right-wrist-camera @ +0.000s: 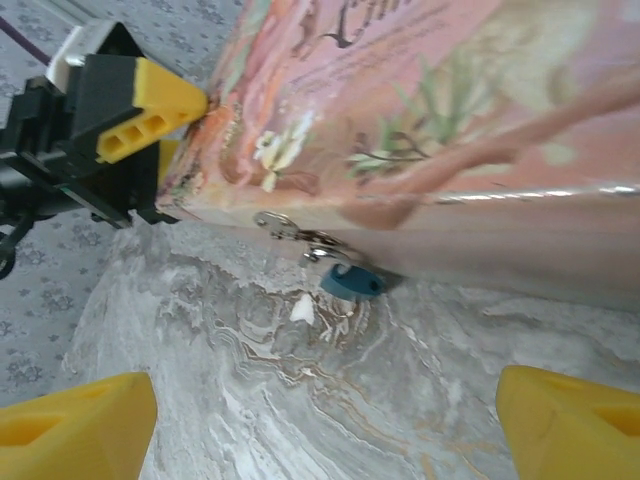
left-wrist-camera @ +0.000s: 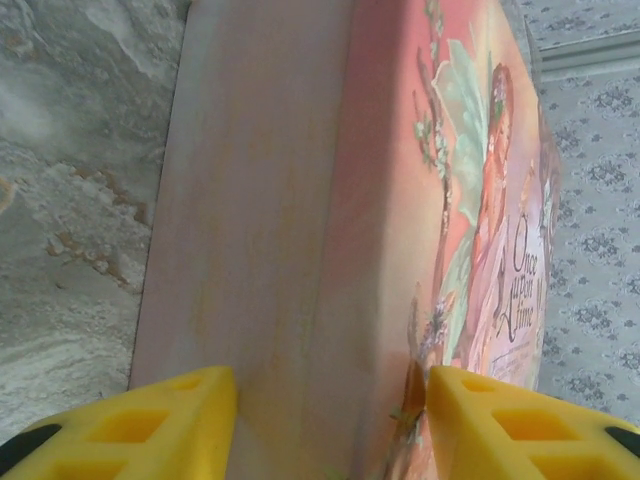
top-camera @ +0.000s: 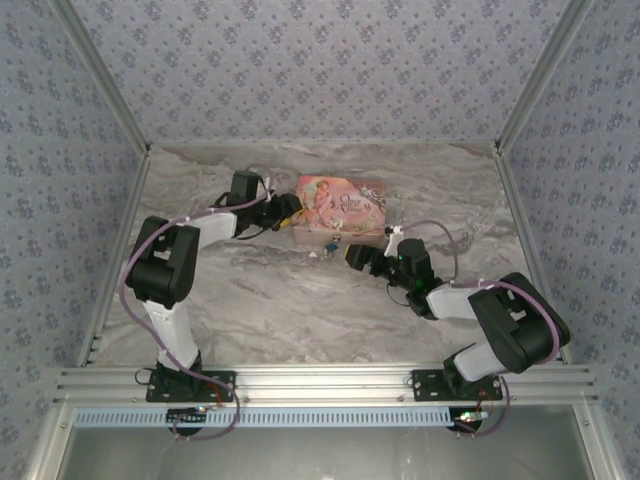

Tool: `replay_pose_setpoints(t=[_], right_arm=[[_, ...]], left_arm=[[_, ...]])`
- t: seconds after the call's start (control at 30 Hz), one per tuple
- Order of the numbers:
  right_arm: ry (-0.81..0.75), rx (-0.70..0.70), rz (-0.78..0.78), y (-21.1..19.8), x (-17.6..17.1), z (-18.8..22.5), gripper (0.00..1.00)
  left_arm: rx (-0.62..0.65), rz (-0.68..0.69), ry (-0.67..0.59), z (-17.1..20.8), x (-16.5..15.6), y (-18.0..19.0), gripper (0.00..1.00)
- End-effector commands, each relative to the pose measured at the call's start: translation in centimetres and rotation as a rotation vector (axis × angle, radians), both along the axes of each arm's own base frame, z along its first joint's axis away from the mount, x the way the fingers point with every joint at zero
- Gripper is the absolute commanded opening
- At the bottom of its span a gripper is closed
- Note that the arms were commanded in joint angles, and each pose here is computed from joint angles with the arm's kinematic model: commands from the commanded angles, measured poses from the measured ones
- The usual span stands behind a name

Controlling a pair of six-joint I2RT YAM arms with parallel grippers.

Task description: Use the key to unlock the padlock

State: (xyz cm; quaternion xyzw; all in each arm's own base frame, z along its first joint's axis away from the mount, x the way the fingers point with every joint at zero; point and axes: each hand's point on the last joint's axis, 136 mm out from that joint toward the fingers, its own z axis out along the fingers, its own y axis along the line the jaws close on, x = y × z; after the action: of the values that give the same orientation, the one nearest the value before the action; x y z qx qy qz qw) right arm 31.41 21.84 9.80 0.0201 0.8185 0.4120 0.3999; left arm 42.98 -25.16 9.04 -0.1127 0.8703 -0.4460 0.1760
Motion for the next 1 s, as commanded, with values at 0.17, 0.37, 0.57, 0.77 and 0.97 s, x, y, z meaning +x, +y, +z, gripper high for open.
replay_pose_setpoints(t=[0.17, 0.37, 0.57, 0.77, 0.97], right_arm=[[-0.085, 0.009, 0.007, 1.4, 1.5, 0.7, 0.84], [-0.09, 0.043, 0.016, 2.2, 2.5, 0.1, 0.8], [-0.103, 0.062, 0.05, 3.2, 3.0, 0.0, 0.75], [-0.093, 0.066, 0.072, 4.0, 3.5, -0.5, 0.73], [-0.098, 0.082, 0.089, 4.5, 3.8, -0.6, 0.69]], left_arm=[[0.012, 0.002, 0.022, -1.2, -2.2, -0.4, 0.5], [0.014, 0.013, 0.033, -1.9, -3.1, -0.3, 0.49], [0.014, 0.012, 0.034, -1.9, -3.4, -0.5, 0.49], [0.0, 0.011, 0.042, -1.9, -3.4, -0.7, 0.49], [-0.002, 0.013, 0.047, -1.9, -3.4, -0.7, 0.49]])
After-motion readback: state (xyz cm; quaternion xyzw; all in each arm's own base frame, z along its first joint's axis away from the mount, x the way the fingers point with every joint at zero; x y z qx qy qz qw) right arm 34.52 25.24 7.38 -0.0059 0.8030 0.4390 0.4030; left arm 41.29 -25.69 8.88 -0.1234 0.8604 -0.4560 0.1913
